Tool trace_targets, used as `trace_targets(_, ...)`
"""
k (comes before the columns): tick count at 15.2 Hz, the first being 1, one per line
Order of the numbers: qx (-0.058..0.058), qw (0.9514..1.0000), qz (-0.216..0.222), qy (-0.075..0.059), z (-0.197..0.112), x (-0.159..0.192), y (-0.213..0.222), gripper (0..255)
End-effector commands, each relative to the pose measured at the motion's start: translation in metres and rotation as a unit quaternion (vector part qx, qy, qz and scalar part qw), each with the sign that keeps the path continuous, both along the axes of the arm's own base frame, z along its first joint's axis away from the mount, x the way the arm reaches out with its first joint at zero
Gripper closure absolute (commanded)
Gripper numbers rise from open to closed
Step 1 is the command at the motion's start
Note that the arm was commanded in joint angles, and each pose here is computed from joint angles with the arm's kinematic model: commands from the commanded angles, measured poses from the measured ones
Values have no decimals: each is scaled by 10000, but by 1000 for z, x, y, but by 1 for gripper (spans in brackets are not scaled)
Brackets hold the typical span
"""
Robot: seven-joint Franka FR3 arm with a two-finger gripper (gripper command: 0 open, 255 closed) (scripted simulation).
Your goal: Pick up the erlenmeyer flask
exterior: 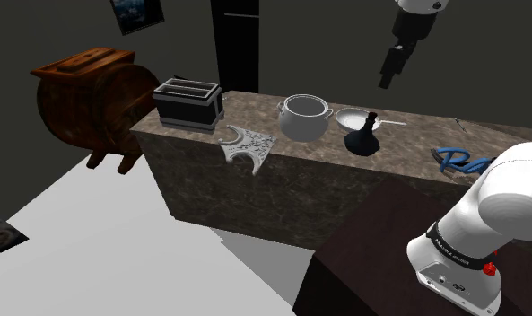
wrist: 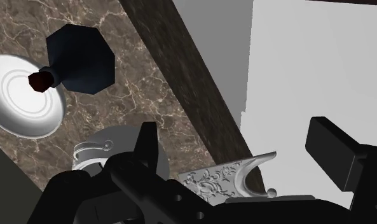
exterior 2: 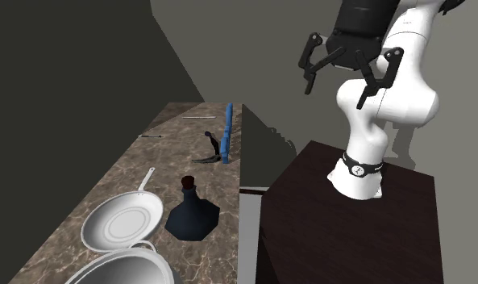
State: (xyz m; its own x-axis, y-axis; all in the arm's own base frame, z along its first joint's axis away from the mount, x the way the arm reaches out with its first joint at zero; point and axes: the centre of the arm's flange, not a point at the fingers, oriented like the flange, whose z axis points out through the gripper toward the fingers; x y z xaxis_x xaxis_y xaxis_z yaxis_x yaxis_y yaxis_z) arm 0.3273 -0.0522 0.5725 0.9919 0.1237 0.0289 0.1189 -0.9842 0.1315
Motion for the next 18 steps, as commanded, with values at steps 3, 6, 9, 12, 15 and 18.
trace_targets(3, 74, 10000, -4, 13, -31, 18, -43, 0)
trace_targets(6, 131, 9999, -11, 25, -54, 29, -75, 0)
trace_targets(9, 188, 9998, -19, 37, -78, 41, -106, 0)
trace_targets(12, 246, 9997, -26, 50, -101, 52, -137, 0)
trace_targets(15, 303, 9995, -33, 62, -126, 64, -168, 0)
trace_targets(18, 360, 9993, -40, 75, -150, 75, -199, 0)
